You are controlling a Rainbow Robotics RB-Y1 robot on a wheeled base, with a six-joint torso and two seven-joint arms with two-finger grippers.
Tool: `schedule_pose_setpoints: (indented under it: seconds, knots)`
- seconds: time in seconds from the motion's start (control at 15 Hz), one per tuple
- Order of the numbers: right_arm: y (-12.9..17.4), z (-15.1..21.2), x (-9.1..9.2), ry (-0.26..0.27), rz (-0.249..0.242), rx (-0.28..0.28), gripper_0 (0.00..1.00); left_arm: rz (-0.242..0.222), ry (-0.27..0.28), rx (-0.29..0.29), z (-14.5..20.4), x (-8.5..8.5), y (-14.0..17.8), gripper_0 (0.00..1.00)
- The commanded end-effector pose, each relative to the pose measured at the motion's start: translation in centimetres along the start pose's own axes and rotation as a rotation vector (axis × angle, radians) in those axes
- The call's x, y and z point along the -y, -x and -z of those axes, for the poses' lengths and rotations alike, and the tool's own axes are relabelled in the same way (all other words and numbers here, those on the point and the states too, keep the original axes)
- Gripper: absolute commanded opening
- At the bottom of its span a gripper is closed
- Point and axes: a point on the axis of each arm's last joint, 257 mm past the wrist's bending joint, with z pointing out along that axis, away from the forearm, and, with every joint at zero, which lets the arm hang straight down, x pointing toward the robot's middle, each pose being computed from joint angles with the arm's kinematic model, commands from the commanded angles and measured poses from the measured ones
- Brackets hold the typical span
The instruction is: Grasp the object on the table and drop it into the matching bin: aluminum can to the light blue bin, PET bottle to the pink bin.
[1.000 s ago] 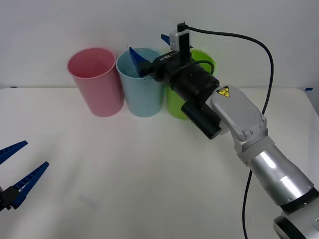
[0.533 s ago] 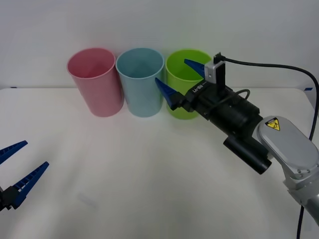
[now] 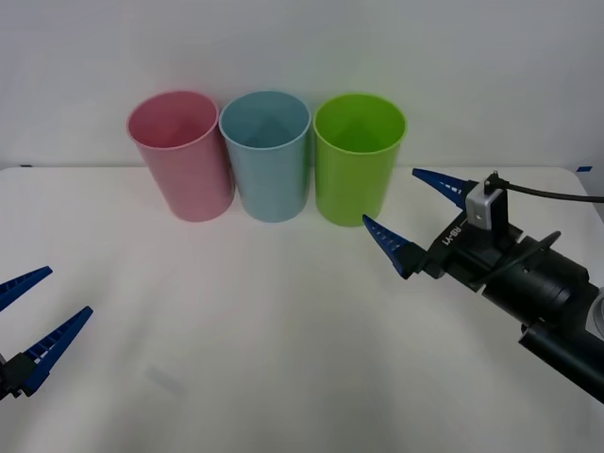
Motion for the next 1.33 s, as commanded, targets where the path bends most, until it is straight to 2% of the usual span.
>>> schedule_pose_setpoints:
  seconds: [0.07,0.2,0.8,1.13,1.33]
  knots:
    - [-1.6,3.2,0.3,0.006,0.042,-0.029,1.0,0.0,0.0,0.0,0.0,0.0,0.0,1.0]
    - [-2.5,5.3,0.4,0.009,0.064,-0.046,1.0,0.0,0.0,0.0,0.0,0.0,0.0,1.0]
    - [-5.4,15.0,-0.3,0.03,0.026,-0.13,1.0,0.0,0.0,0.0,0.0,0.0,0.0,1.0]
    - [-6.5,18.5,-1.1,0.075,-0.029,-0.146,1.0,0.0,0.0,0.0,0.0,0.0,0.0,1.0]
    - [-6.5,19.8,-1.3,0.071,-0.048,-0.144,1.0,0.0,0.0,0.0,0.0,0.0,0.0,1.0]
